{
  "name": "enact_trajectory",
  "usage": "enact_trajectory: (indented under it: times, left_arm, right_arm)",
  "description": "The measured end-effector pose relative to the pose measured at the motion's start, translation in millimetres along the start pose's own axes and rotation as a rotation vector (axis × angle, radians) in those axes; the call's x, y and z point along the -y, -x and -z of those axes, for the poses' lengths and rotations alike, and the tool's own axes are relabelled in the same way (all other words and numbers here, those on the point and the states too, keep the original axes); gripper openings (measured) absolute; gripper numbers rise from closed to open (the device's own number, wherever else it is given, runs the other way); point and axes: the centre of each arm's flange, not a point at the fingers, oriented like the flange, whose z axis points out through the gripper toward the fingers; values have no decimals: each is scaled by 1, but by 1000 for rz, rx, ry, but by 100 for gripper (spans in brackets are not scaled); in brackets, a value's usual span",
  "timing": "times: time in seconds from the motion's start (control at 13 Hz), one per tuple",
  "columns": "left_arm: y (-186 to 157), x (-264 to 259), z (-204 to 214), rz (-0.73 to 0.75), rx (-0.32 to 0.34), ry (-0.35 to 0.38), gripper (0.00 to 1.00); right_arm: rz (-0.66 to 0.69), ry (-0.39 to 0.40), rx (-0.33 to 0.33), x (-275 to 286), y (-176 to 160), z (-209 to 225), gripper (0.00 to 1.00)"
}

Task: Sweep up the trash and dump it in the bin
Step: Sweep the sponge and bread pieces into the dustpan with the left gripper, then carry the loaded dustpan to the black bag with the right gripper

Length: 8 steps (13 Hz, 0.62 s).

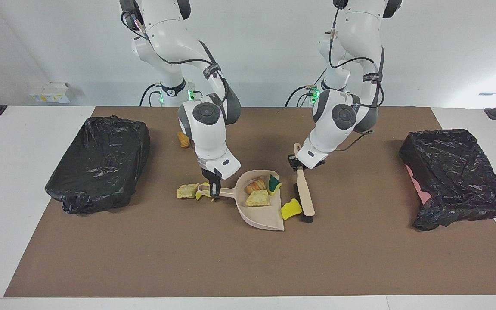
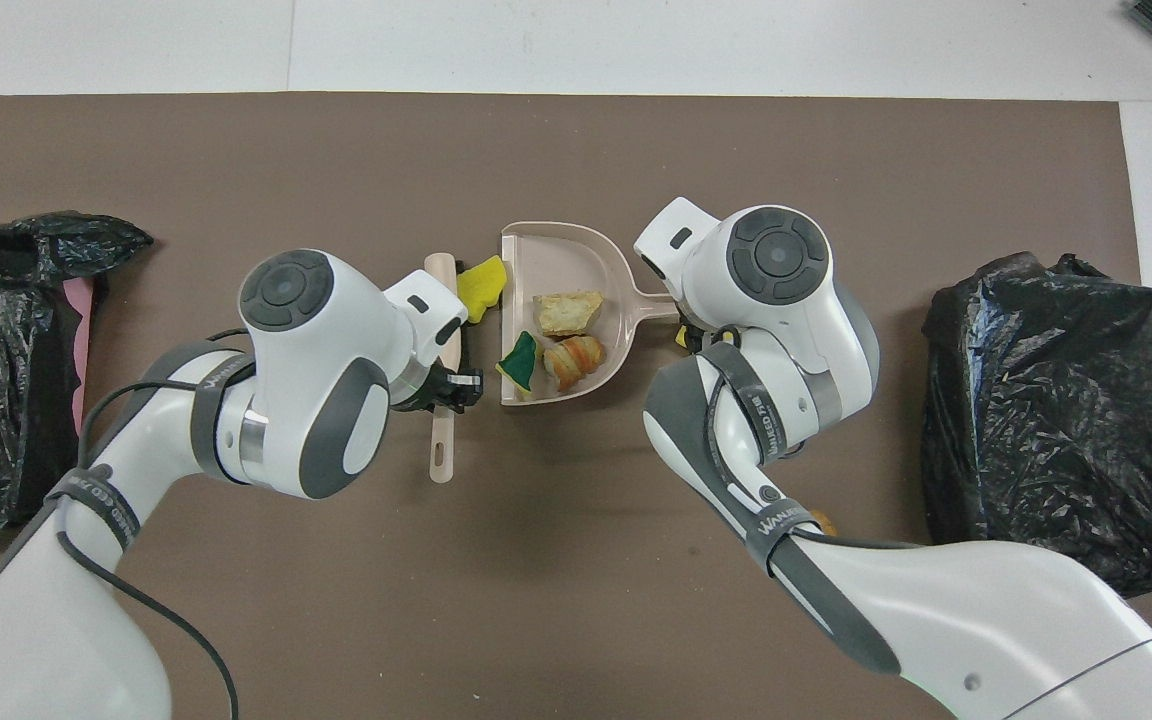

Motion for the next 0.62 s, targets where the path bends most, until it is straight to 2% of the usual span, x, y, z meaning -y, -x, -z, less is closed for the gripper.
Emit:
enact_trajectory:
  times: [0.23,0.39,0.62]
  left_arm:
    - [24,-49,-10,-88,0,-6,26]
    - [18,-40,-7,-77,-5,-6,26]
    - [-3,3,1,-12,-16,-3,26]
  right_arm:
    - [0,-1,0,0,0,0,31]
    - [0,-1,0,0,0,0,31]
    - [0,-1,0,0,0,0,31]
